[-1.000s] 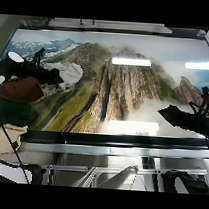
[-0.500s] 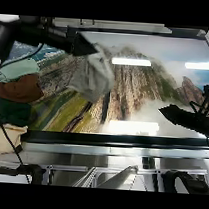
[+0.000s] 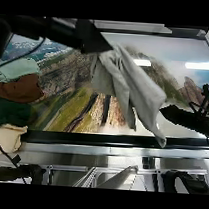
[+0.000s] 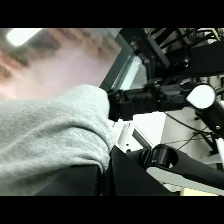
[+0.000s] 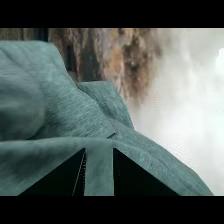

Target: Fold the shirts.

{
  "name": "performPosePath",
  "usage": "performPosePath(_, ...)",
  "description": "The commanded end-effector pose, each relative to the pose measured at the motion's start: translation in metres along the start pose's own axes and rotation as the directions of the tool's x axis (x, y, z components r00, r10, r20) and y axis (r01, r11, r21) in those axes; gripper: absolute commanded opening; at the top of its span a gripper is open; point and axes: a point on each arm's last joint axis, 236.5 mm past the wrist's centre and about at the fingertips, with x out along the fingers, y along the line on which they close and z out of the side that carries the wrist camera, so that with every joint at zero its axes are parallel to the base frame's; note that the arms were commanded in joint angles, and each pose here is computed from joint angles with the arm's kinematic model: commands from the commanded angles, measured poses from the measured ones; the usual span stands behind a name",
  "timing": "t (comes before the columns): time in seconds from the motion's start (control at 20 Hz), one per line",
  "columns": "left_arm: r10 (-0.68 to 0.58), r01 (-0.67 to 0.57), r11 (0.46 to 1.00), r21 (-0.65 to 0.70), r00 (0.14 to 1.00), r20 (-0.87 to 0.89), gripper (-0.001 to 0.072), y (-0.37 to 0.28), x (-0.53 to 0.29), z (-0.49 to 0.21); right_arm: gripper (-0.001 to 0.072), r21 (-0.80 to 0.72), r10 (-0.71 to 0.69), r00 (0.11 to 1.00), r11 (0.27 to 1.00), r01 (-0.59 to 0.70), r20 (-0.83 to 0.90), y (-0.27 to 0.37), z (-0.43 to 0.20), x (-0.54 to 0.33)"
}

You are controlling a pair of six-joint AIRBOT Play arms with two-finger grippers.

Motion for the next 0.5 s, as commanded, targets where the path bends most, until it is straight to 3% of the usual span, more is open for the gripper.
performPosePath(0.0, 0.023, -0.033, 0.991, -0.133, 0.997, -0.079, 0.0013, 0.052, 0.019, -0.035, 0.0292, -0.046, 0.0, 1.0, 0.999, 0.0, 0.002, 0.0, 0.001, 0.0)
performPosePath(0.05, 0.036, -0.053, 0.982, -0.181, 0.994, -0.099, 0.0017, 0.072, 0.021, -0.045, 0.0459, -0.051, 0.0, 1.0, 0.999, 0.0, 0.002, 0.0, 0.001, 0.0)
performPosePath(0.1, 0.05, -0.075, 0.973, -0.219, 0.992, -0.117, 0.0209, 0.089, 0.022, -0.054, 0.0524, -0.065, 0.0, 1.0, 0.998, 0.0, 0.002, 0.0, 0.001, 0.0)
performPosePath(0.2, 0.082, -0.122, 0.949, -0.29, 0.986, -0.148, 0.0623, 0.123, 0.016, -0.071, 0.0525, -0.069, 0.001, 1.0, 0.998, -0.001, -0.004, 0.0, -0.001, 0.0)
performPosePath(0.25, 0.101, -0.154, 0.938, -0.31, 0.978, -0.181, 0.072, 0.138, 0.009, -0.083, 0.0525, -0.069, 0.004, 1.0, 0.998, -0.005, -0.026, 0.001, -0.006, -0.001)
performPosePath(0.45, 0.258, -0.39, 0.863, -0.322, 0.887, -0.383, 0.072, 0.202, -0.04, -0.137, 0.0525, -0.085, -0.018, 0.98, 0.996, 0.001, -0.2, -0.005, -0.047, -0.005)
